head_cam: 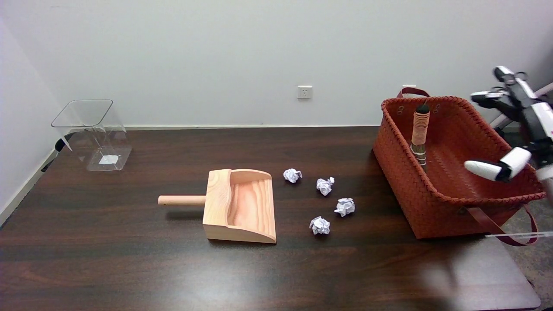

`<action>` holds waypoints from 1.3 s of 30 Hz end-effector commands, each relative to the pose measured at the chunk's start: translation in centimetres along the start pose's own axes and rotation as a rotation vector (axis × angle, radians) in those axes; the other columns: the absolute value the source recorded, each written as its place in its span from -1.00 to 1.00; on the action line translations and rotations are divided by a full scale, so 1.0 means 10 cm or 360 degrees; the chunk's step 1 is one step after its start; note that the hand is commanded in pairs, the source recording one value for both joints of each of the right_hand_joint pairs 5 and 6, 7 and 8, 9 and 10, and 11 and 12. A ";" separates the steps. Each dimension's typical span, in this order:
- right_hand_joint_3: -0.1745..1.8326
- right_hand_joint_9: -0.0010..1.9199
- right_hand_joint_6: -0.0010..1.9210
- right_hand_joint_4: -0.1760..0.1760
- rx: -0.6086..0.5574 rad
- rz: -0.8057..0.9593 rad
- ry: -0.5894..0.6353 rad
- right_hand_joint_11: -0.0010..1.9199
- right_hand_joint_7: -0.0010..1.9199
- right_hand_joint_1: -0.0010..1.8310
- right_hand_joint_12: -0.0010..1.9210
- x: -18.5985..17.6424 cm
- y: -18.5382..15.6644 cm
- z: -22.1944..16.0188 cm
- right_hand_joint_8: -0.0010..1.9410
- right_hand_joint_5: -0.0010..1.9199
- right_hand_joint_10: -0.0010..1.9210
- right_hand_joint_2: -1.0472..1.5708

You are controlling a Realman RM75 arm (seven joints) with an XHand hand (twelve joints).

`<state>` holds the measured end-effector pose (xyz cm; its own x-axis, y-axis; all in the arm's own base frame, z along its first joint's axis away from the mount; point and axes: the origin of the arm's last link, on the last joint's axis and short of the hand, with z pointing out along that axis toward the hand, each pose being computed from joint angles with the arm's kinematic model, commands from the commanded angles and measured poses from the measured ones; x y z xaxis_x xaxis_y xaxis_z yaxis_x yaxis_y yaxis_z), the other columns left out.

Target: Pick up the broom in the basket.

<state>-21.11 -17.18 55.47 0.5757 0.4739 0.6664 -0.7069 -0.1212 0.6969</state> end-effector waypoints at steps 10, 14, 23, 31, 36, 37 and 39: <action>0.39 -0.47 -0.88 0.00 0.0093 0.0740 -0.0305 -0.50 -0.39 0.34 -0.50 -0.86 -0.23 0.62 -0.40 -0.88 -0.47 -0.61; 0.38 -0.47 -0.89 0.00 0.0062 0.0701 -0.0256 -0.52 -0.40 0.34 -0.52 -0.76 -0.13 0.64 -0.40 -0.89 -0.47 -0.61; 0.38 -0.48 -0.91 0.00 0.0019 0.0698 -0.0265 -0.53 -0.41 0.33 -0.53 -0.78 -0.09 0.64 -0.42 -0.91 -0.48 -0.61; 0.37 -0.48 -0.88 0.00 -0.0047 0.0833 -0.0436 -0.53 -0.40 0.33 -0.53 -1.18 -0.12 0.61 -0.40 -0.88 -0.49 -0.61; 0.36 -0.48 -0.87 0.00 -0.0052 0.0841 -0.0443 -0.54 -0.39 0.33 -0.54 -1.21 -0.12 0.61 -0.40 -0.87 -0.48 -0.59; 0.36 -0.48 -0.87 0.00 -0.0049 0.0843 -0.0441 -0.54 -0.39 0.33 -0.54 -1.21 -0.12 0.61 -0.40 -0.87 -0.48 -0.59; 0.36 -0.48 -0.87 0.00 -0.0046 0.0844 -0.0439 -0.54 -0.39 0.33 -0.54 -1.21 -0.13 0.62 -0.40 -0.87 -0.48 -0.59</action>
<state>-23.41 -26.78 49.84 0.2674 0.1787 0.9469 -0.9093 -0.2784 0.3093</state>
